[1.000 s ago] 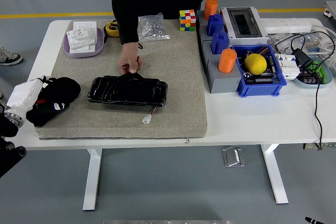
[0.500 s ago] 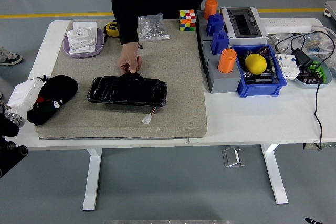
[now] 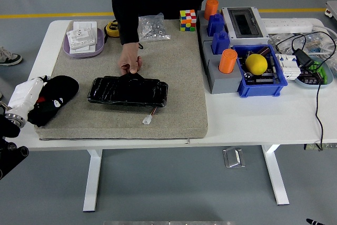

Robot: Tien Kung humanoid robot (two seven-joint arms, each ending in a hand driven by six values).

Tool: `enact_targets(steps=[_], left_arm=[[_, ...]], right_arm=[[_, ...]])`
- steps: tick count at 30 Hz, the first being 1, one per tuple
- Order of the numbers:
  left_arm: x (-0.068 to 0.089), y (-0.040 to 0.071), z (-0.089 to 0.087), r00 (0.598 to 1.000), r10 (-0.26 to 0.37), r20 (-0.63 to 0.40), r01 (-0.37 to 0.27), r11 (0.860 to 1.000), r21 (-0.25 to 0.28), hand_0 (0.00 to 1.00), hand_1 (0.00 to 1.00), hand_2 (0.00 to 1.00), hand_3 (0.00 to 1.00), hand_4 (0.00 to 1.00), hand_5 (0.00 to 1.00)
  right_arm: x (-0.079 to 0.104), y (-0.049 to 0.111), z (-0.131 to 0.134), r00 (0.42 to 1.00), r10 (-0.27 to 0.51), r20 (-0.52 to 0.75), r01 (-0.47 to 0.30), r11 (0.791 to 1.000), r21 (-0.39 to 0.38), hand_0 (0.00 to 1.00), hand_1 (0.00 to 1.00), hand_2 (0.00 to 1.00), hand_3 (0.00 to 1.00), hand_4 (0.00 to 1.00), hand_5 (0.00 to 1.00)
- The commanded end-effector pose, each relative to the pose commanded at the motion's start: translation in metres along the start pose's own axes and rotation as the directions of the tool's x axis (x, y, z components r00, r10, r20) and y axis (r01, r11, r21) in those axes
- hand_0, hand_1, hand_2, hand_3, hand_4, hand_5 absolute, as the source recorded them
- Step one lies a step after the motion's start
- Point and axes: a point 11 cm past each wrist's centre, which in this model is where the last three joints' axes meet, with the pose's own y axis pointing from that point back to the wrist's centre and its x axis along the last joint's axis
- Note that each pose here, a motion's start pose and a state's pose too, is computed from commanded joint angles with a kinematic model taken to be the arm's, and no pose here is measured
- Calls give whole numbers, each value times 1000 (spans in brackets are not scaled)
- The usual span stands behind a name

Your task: Pick the rag up,wipe the panel,place it on the desk

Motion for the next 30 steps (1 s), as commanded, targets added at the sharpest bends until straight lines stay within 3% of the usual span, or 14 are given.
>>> enact_targets(steps=[1, 6, 7, 18, 19, 30], left_arm=[[0, 0, 1, 1000, 2, 0, -2, 1000, -2, 352, 222, 623, 583, 628, 270], [1, 0, 2, 1000, 11, 3, -10, 1000, -9, 352, 222, 623, 583, 628, 270], [1, 0, 1, 1000, 12, 3, -12, 1000, -9, 334, 194, 587, 564, 578, 217], [1, 1, 3, 1000, 16, -3, -16, 1000, -18, 325, 189, 574, 552, 533, 154], [2, 1, 3, 1000, 16, -5, -16, 1000, -18, 320, 187, 567, 550, 491, 88], [3, 0, 7, 999, 10, -44, -11, 1000, -26, 317, 185, 564, 548, 483, 92]], right_arm=[[0, 0, 0, 1000, 0, -1, 0, 1000, -1, 794, 671, 718, 659, 998, 520], [1, 0, 0, 1000, 1, 0, -1, 1000, -2, 794, 671, 718, 659, 998, 520], [1, 0, 0, 1000, 1, 1, -1, 1000, -2, 794, 671, 718, 657, 998, 519], [0, 0, 0, 1000, 0, 4, 0, 1000, 0, 794, 671, 718, 657, 998, 517], [0, 0, 0, 1000, 0, 4, 0, 1000, -1, 794, 671, 718, 657, 998, 516], [-2, 0, 1, 1000, -4, 9, 4, 1000, -1, 793, 671, 719, 656, 998, 515]])
